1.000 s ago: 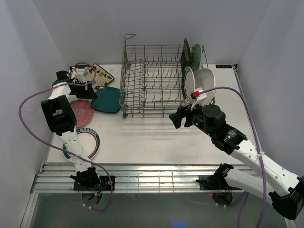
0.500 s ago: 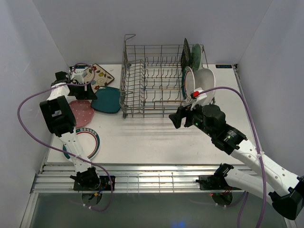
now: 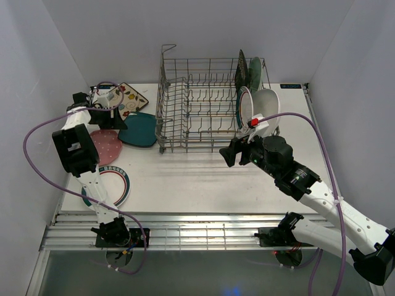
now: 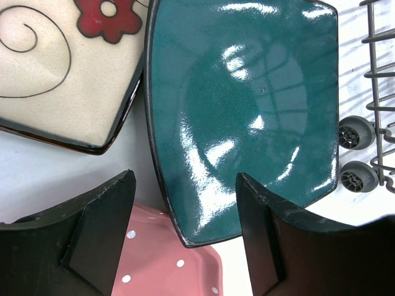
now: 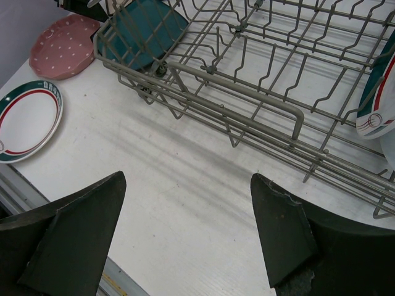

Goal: Load the plates into the dish rack
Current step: Pick up the plate at the center of the board.

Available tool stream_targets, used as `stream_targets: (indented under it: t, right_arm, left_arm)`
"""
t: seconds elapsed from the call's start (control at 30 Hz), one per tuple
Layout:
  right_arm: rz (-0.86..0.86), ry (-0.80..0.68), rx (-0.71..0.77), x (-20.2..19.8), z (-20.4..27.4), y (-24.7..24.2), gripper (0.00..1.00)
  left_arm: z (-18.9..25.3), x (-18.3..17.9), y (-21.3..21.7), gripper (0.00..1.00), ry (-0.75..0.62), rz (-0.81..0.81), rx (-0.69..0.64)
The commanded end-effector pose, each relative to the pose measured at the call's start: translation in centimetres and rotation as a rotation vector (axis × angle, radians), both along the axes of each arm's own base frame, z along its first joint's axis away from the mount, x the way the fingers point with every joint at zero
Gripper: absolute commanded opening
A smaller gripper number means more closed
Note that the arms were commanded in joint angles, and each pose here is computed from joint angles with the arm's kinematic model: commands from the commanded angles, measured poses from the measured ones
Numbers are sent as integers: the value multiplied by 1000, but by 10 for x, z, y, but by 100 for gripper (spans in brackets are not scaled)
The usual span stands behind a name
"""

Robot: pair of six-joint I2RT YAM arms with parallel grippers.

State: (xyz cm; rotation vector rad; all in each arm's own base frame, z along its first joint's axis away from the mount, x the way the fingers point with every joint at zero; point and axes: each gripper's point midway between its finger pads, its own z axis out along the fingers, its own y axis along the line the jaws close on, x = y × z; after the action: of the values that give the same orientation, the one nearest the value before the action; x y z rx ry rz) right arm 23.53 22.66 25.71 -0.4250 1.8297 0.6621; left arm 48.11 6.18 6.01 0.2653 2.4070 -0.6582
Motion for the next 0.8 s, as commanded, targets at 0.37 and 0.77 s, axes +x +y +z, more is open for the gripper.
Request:
stream_targets:
  t: [0.37, 0.77]
  right_arm:
    - [9, -36, 36, -2, 13, 2, 87]
    - [12, -41, 44, -3, 15, 1, 87]
  left_arm:
    - [-7, 4, -23, 74, 42, -14, -5]
    - [-20, 7, -25, 67, 80, 12, -14]
